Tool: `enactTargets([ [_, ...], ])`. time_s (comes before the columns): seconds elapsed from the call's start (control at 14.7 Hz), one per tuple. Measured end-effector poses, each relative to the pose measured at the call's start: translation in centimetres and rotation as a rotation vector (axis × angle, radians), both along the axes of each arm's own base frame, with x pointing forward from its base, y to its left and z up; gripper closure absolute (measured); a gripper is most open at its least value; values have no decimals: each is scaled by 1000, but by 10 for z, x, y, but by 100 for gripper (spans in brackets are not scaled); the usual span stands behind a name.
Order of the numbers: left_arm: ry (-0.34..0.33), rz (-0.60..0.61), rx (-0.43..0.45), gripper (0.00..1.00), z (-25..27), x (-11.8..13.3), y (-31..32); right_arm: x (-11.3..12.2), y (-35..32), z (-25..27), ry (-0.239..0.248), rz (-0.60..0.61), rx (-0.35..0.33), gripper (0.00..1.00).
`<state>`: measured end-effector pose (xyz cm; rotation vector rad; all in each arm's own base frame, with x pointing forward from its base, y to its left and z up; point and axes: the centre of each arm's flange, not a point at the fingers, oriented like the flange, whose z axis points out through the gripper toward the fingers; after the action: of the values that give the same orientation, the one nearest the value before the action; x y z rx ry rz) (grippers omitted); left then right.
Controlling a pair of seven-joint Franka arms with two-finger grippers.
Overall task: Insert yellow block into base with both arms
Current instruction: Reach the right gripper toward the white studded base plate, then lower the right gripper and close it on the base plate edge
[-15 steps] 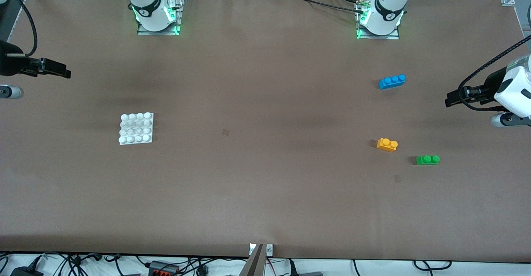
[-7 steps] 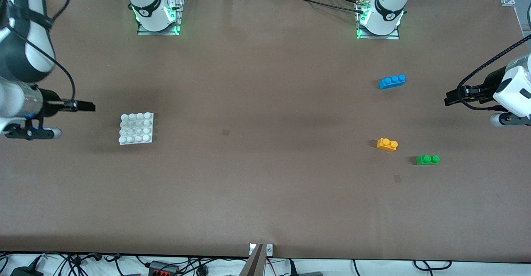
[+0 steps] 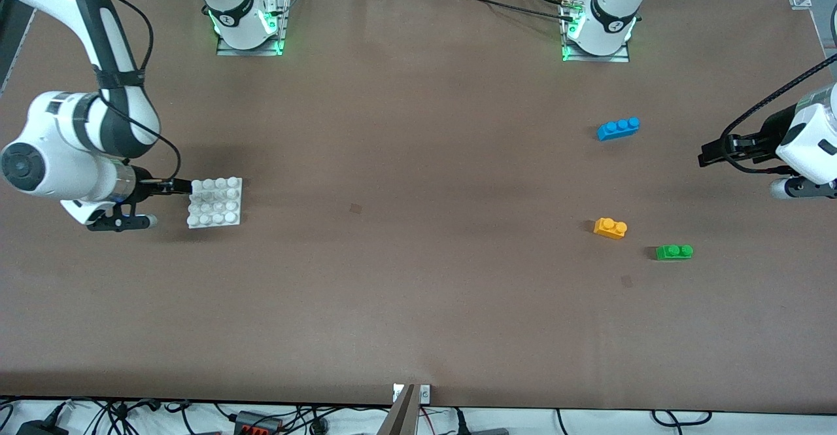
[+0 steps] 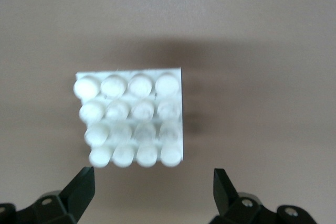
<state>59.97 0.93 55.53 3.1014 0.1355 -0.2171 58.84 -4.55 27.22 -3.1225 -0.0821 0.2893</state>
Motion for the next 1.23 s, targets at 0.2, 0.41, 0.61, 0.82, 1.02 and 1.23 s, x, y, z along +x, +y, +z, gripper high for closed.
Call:
enactTargets([
  [0.2, 0, 0, -2, 0, 0, 0, 0, -18, 1, -39, -72, 3, -6, 0],
  [0.41, 1, 1, -2, 0, 0, 0, 0, -22, 5, -61, -95, 11, -6, 0],
  [0.61, 1, 1, -2, 0, 0, 0, 0, -22, 14, -67, -97, 25, 0, 0],
  [0.82, 3, 1, -2, 0, 0, 0, 0, -23, 14, -72, -88, 25, 0, 0],
  [1.02, 6, -5, -2, 0, 0, -1, 0, -24, 14, -77, -83, 27, 1, 0],
  [1.23, 8, -5, -3, 0, -1, -1, 0, -20, 12, -75, -114, 52, 2, 4],
])
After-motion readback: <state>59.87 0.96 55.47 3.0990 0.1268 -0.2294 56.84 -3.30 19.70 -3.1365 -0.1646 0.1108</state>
